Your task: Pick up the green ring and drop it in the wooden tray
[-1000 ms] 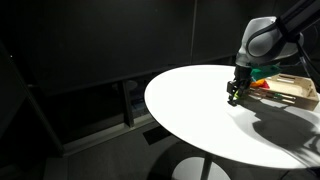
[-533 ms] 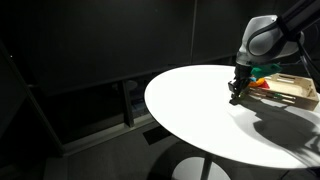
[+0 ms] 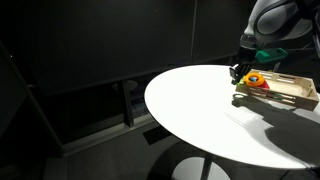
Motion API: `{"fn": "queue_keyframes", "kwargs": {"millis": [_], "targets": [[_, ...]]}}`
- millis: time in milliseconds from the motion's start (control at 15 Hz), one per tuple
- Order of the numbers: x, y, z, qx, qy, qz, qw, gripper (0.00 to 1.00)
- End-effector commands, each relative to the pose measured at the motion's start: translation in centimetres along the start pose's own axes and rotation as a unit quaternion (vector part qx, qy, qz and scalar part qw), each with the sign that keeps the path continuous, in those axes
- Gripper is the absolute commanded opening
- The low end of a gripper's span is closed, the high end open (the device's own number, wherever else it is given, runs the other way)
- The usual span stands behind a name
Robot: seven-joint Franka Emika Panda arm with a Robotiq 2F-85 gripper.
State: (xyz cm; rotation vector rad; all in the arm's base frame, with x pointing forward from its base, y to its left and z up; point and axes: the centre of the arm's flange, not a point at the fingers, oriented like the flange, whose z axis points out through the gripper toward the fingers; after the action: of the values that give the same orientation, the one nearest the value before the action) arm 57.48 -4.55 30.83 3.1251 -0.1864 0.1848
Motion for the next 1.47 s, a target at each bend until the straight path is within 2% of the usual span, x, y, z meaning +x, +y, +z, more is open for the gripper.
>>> {"fn": "queue_keyframes", "kwargs": {"millis": [0, 267, 600, 667, 733, 867, 1267, 1333, 1400], "targets": [[-0.5, 1.1, -4.1, -0.011, 0.019, 0.019, 0.9996, 0.07], [-0.1, 3.9, -6.2, -0.019, 0.034, 0.061, 0.9974, 0.07], [-0.2, 9.6, -7.5, -0.018, 0.046, 0.15, 0.9874, 0.08], [-0.3, 10.6, -7.7, -0.018, 0.046, 0.168, 0.9846, 0.2], [-0.4, 11.4, -7.8, -0.018, 0.046, 0.184, 0.9817, 0.44], [-0.9, 12.3, -8.2, -0.014, 0.043, 0.186, 0.9815, 0.47], [-2.6, 11.7, -9.6, 0.021, -0.021, 0.097, 0.9948, 0.94], [-2.9, 11.5, -9.9, 0.023, -0.034, 0.077, 0.9962, 1.0], [-3.2, 11.4, -10.2, 0.024, -0.048, 0.061, 0.9967, 1.0]]}}
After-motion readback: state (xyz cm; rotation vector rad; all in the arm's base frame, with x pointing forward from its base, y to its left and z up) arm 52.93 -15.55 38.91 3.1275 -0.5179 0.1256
